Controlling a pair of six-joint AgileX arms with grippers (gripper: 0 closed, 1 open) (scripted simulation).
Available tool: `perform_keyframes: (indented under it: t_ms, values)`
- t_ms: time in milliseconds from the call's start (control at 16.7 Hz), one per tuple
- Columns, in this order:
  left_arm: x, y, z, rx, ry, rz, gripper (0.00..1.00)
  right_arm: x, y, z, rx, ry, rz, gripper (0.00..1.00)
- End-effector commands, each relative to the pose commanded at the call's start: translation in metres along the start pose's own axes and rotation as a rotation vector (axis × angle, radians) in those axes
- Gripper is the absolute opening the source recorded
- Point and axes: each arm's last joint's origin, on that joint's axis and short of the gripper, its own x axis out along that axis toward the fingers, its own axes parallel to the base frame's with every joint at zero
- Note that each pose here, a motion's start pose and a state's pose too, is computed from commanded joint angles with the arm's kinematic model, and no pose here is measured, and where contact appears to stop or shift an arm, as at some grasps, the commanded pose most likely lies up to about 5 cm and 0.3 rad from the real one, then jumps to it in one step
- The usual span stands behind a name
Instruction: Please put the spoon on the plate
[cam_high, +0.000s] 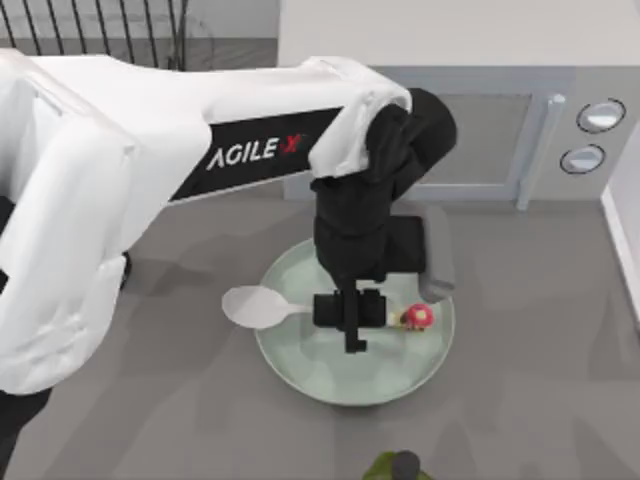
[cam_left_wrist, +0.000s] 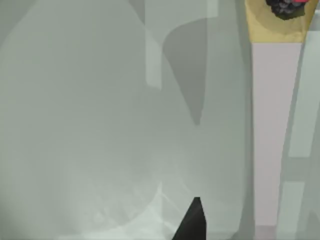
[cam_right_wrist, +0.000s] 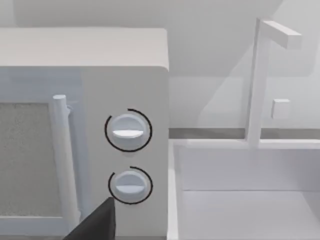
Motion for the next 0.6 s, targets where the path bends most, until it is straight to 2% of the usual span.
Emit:
perform_keyframes:
  t_ms: [240,600]
  values:
    - [0.0000,0.0000,0.0000,0.000,0.000,0.000,0.98,0.0000,0.0000,0.0000,0.000,0.000,0.000,1.00]
    - [0.0000,0.0000,0.0000,0.000,0.000,0.000,1.00,0.0000,0.0000,0.0000,0.000,0.000,0.000,1.00]
